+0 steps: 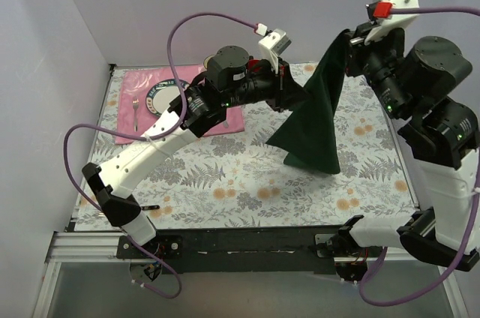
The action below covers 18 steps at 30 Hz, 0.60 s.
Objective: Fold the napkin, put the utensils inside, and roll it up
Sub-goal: Flatten the napkin out
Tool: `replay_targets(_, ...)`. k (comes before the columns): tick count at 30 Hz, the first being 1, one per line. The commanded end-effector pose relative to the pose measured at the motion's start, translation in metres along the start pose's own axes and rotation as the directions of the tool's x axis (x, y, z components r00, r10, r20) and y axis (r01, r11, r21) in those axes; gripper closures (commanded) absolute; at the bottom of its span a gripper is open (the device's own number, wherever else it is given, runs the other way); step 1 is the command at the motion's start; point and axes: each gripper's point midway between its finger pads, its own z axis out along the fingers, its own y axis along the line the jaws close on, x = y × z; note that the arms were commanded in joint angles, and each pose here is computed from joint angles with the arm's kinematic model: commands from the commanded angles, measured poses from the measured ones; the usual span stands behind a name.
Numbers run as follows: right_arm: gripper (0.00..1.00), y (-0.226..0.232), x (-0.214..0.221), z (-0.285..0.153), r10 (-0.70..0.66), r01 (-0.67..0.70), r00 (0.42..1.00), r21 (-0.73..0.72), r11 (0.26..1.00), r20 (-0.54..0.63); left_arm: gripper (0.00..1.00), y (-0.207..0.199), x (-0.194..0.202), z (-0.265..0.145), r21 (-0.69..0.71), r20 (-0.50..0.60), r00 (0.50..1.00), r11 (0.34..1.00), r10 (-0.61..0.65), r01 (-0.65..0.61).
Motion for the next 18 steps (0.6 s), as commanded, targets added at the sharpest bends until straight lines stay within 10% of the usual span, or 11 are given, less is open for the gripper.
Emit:
replay_targets(1, 0.99, -0.025, -0.006, -0.021, -0.021, 0.017, 0.999, 0.088, 0.996, 0.038, 1.00, -0.013, 0.022, -0.009, 0.071, -0.108, 0.990, 0.993, -0.087, 0.095)
replay_targets(5, 0.99, -0.030, -0.011, -0.034, -0.006, 0.001, 0.998, 0.087, 0.996, 0.065, 0.90, -0.009, 0.041, -0.006, 0.096, -0.142, 0.988, 0.992, -0.063, 0.077)
replay_targets(8, 0.99, -0.030, -0.019, -0.040, 0.009, -0.016, 0.995, 0.071, 0.997, 0.095, 0.26, 0.004, 0.062, 0.000, 0.102, -0.151, 0.988, 0.994, -0.007, 0.023)
replay_targets(9, 0.99, -0.029, -0.020, -0.039, 0.009, -0.015, 0.995, 0.063, 0.998, 0.096, 0.19, 0.017, 0.087, 0.002, 0.082, -0.186, 0.982, 0.996, -0.006, 0.022)
replay_targets(14, 0.99, -0.024, -0.028, -0.040, 0.027, -0.030, 0.994, 0.028, 0.999, 0.108, 0.12, 0.051, 0.138, 0.019, 0.076, -0.181, 0.982, 0.996, 0.061, -0.048)
replay_targets(18, 0.99, -0.029, -0.032, -0.042, 0.025, -0.031, 0.993, 0.048, 0.998, 0.117, 0.28, 0.066, 0.177, 0.027, 0.070, -0.266, 0.964, 0.997, 0.031, -0.013)
